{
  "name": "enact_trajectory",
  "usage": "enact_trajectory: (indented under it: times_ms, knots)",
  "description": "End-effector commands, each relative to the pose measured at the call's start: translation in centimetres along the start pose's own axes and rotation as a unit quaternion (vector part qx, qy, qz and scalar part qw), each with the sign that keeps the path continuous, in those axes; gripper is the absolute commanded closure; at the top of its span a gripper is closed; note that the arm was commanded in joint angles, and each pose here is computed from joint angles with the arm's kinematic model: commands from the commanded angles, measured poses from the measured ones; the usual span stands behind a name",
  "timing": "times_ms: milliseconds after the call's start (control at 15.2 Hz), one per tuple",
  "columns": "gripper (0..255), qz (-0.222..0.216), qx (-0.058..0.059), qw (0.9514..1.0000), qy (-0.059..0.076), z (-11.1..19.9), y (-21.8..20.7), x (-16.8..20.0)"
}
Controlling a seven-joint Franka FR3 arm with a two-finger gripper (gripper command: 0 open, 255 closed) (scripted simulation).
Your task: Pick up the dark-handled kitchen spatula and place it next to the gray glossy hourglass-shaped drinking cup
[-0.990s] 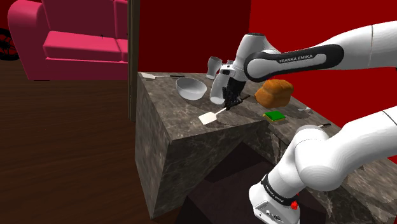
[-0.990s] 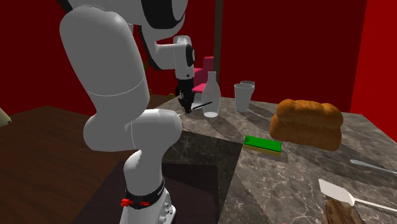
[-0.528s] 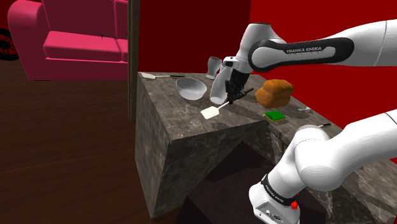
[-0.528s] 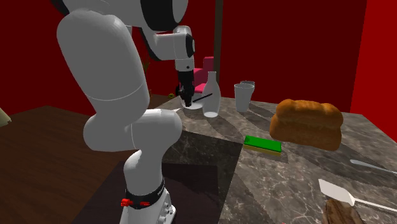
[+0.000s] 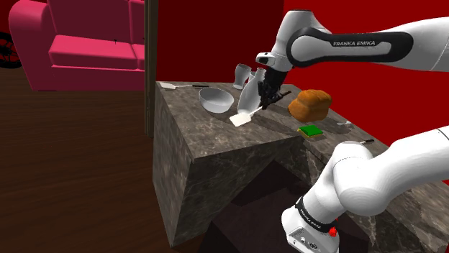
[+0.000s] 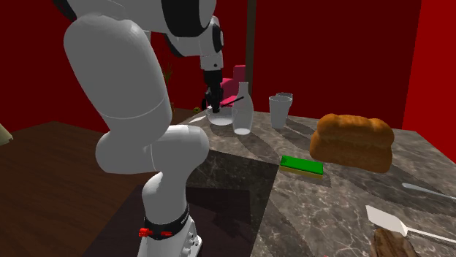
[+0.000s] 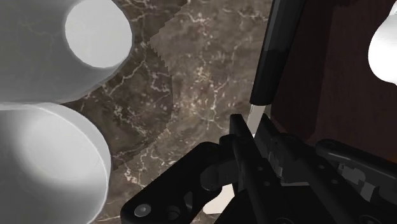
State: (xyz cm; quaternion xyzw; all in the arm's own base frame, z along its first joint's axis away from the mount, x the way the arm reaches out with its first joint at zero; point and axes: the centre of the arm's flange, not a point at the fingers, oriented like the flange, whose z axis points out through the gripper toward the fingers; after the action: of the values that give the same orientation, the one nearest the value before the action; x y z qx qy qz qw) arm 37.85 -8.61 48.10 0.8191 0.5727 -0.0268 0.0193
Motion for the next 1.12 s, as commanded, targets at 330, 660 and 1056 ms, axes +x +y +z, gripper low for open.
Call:
enact_trajectory:
  times_ms: [330, 660, 1056]
  knots:
    - [255, 0.0, 0.0, 1.0, 0.0, -3.7, -0.1, -0.3]
    - [255, 0.0, 0.0, 1.0, 0.0, -6.3, -0.1, -0.4]
    - [255, 0.0, 0.0, 1.0, 0.0, -7.6, 2.9, -3.2]
